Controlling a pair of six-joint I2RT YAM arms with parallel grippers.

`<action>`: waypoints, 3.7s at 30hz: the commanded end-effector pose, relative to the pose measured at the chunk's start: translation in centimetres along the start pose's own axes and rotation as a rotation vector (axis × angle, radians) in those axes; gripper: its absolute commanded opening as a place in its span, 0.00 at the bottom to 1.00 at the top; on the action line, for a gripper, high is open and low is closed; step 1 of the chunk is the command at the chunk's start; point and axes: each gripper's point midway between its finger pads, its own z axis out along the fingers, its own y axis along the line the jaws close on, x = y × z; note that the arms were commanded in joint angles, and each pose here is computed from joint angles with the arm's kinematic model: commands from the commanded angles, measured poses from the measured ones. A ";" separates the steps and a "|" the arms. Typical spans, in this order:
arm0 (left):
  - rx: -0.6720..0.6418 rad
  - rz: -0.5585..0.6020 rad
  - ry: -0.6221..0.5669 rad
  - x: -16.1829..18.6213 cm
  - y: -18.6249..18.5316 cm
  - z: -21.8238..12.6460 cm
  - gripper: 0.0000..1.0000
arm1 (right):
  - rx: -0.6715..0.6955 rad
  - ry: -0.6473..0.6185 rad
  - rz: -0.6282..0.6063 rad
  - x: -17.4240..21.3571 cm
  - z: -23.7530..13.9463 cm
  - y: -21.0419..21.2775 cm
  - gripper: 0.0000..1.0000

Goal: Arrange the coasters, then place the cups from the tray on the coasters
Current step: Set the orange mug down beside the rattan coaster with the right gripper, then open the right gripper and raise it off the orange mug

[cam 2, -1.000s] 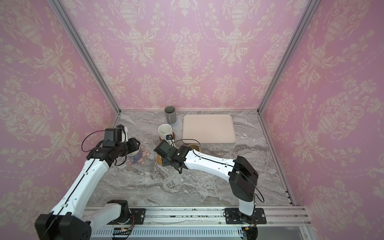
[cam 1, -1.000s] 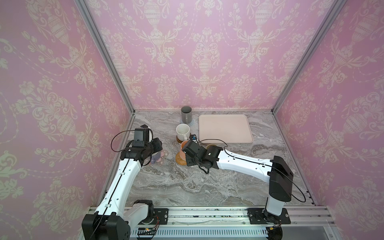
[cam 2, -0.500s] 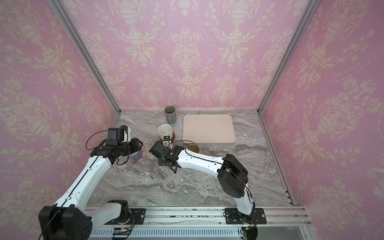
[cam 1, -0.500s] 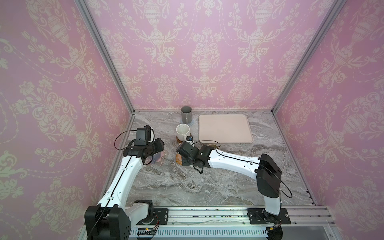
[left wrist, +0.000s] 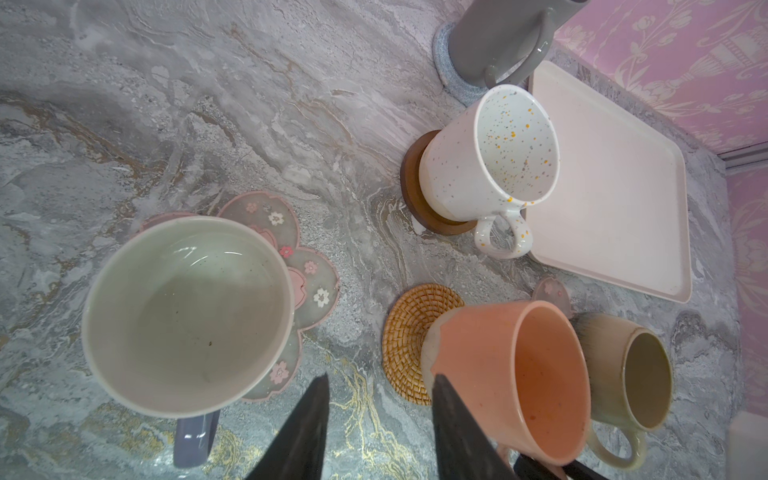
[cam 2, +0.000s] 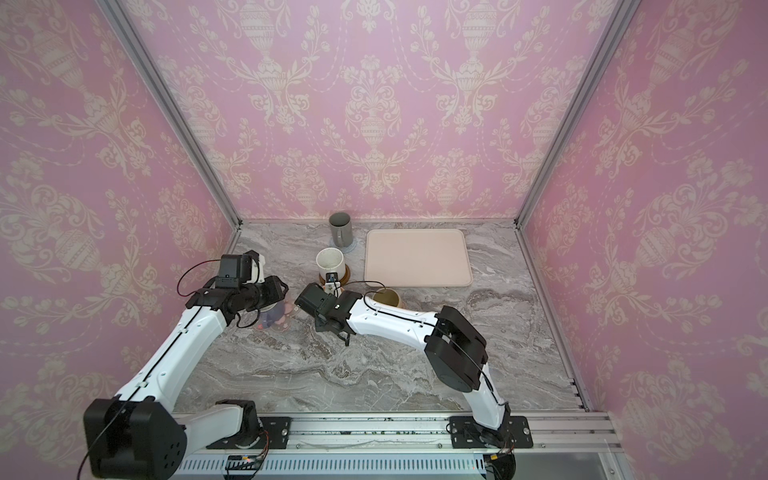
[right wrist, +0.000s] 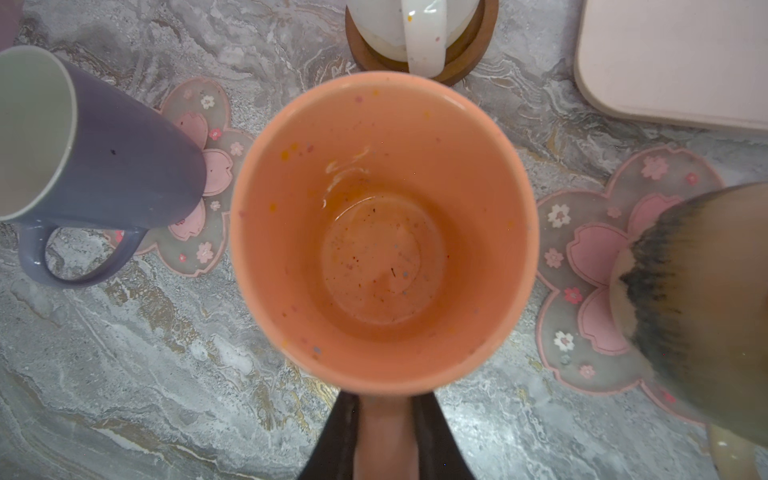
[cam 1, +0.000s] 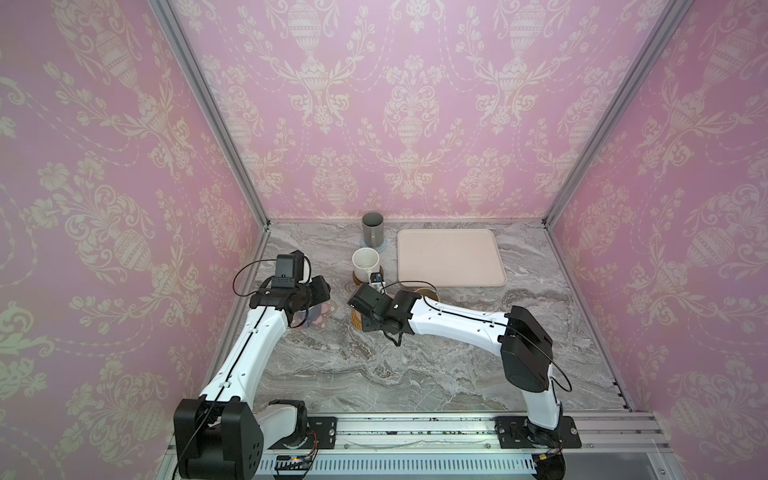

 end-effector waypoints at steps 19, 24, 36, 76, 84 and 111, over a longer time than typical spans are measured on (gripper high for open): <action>0.022 0.024 0.043 1.2 -0.2 0.7 0.44 | -0.025 -0.090 0.006 -2.5 -0.3 2.2 0.00; 0.022 0.025 0.046 1.3 -0.2 0.8 0.44 | -0.020 -0.088 -0.003 -2.4 -0.1 2.3 0.00; 0.033 0.017 0.057 1.7 -0.2 1.0 0.44 | 0.008 -0.063 -0.029 -1.4 0.3 2.5 0.00; 0.055 -0.008 0.051 2.9 -0.3 -0.4 0.45 | 0.000 -0.006 -0.031 1.1 -0.1 2.8 0.31; 0.067 -0.017 0.062 3.2 -0.4 -0.5 0.45 | -0.040 -0.010 -0.039 1.2 -0.5 3.5 0.30; 0.013 0.026 0.054 1.4 -0.5 -1.5 0.45 | 0.062 -0.227 0.017 -5.2 -7.3 -7.8 0.33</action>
